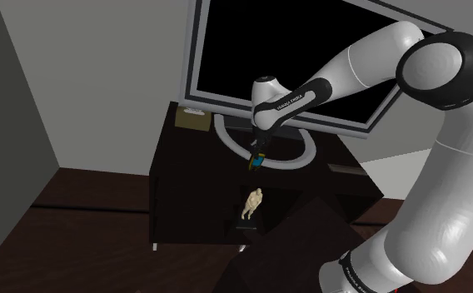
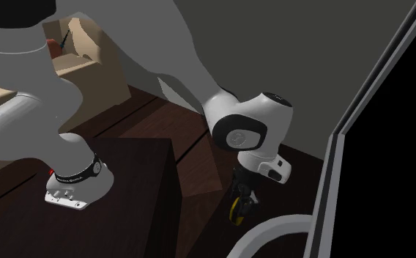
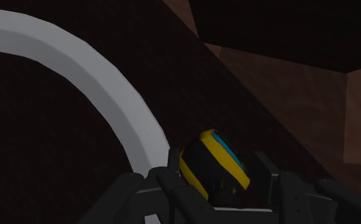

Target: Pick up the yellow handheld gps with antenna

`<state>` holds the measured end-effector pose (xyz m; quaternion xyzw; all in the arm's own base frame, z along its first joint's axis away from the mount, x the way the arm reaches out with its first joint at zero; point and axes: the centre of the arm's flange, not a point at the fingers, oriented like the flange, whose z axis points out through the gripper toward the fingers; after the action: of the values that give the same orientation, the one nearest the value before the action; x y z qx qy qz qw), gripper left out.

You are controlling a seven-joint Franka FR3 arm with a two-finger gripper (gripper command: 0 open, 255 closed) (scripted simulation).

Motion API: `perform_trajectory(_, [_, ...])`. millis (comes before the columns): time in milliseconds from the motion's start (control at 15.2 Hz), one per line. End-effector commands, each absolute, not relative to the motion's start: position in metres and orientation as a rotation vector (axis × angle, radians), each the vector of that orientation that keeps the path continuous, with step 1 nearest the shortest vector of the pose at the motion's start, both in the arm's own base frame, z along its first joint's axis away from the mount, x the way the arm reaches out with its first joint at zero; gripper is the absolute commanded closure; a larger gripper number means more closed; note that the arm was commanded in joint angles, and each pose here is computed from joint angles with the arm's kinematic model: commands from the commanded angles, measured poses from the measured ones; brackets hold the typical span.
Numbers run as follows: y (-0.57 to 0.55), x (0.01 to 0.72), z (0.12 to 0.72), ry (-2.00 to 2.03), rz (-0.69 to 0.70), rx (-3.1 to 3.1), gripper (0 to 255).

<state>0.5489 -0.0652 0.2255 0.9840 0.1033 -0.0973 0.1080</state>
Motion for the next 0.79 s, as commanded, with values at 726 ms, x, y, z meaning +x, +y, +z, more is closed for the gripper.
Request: perform_trajectory(726, [-0.065,0.549,0.246,0.304,-0.288,2.895,255])
